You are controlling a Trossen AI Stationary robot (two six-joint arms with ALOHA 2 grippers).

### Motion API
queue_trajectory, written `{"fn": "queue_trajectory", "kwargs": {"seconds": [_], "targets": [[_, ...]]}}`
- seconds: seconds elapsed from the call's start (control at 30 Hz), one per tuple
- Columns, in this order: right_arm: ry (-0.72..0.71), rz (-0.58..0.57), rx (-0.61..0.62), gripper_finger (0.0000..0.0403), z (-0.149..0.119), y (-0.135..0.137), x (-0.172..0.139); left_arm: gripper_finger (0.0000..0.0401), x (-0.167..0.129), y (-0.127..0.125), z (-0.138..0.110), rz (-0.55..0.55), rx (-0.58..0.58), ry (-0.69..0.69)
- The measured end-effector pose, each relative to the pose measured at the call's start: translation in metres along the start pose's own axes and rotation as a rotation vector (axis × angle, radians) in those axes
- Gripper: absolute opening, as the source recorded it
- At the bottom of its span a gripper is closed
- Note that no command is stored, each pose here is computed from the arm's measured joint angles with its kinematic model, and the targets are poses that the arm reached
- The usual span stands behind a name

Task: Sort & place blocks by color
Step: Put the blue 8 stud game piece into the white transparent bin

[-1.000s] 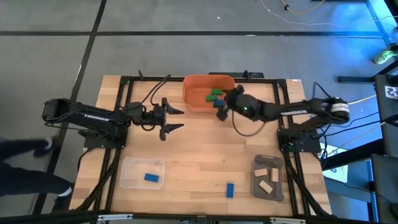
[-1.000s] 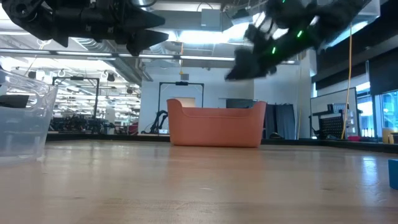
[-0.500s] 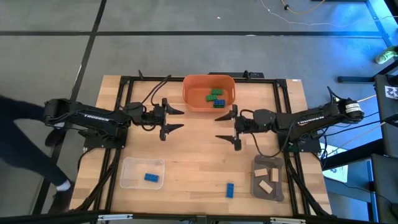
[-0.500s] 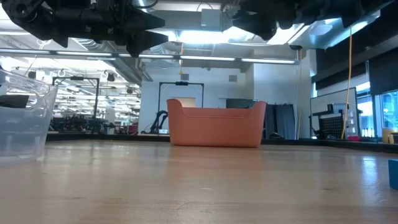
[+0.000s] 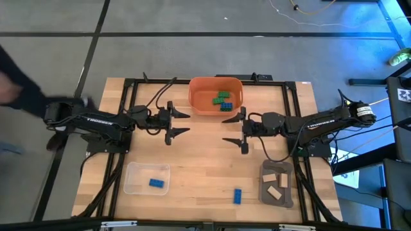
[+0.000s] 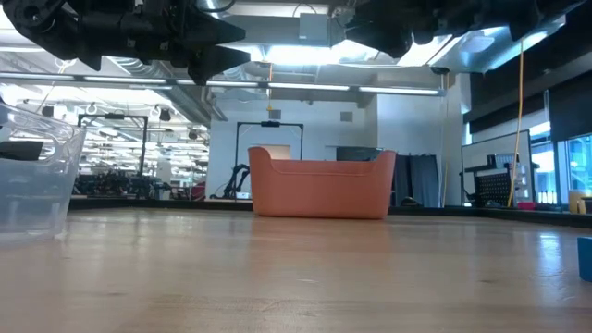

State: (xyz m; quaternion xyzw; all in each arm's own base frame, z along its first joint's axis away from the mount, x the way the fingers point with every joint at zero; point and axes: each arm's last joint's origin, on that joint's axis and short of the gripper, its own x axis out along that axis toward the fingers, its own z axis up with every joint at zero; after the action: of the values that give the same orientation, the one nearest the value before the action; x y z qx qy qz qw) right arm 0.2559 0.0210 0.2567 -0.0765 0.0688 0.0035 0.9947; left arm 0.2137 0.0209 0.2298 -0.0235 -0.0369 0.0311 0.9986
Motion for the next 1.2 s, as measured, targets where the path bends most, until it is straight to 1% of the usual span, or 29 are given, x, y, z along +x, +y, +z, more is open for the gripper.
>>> {"fn": "queue_trajectory", "kwargs": {"seconds": [0.2, 1.2], "targets": [[0.000, 0.001, 0.001, 0.0328, -0.0001, 0.0001, 0.0001, 0.0261, 0.0000, 0.0000, 0.0000, 0.000, -0.019, 0.000], [0.004, 0.002, 0.001, 0.0328, -0.0005, 0.0001, 0.0001, 0.0261, 0.0000, 0.0000, 0.0000, 0.000, -0.019, 0.000]]}}
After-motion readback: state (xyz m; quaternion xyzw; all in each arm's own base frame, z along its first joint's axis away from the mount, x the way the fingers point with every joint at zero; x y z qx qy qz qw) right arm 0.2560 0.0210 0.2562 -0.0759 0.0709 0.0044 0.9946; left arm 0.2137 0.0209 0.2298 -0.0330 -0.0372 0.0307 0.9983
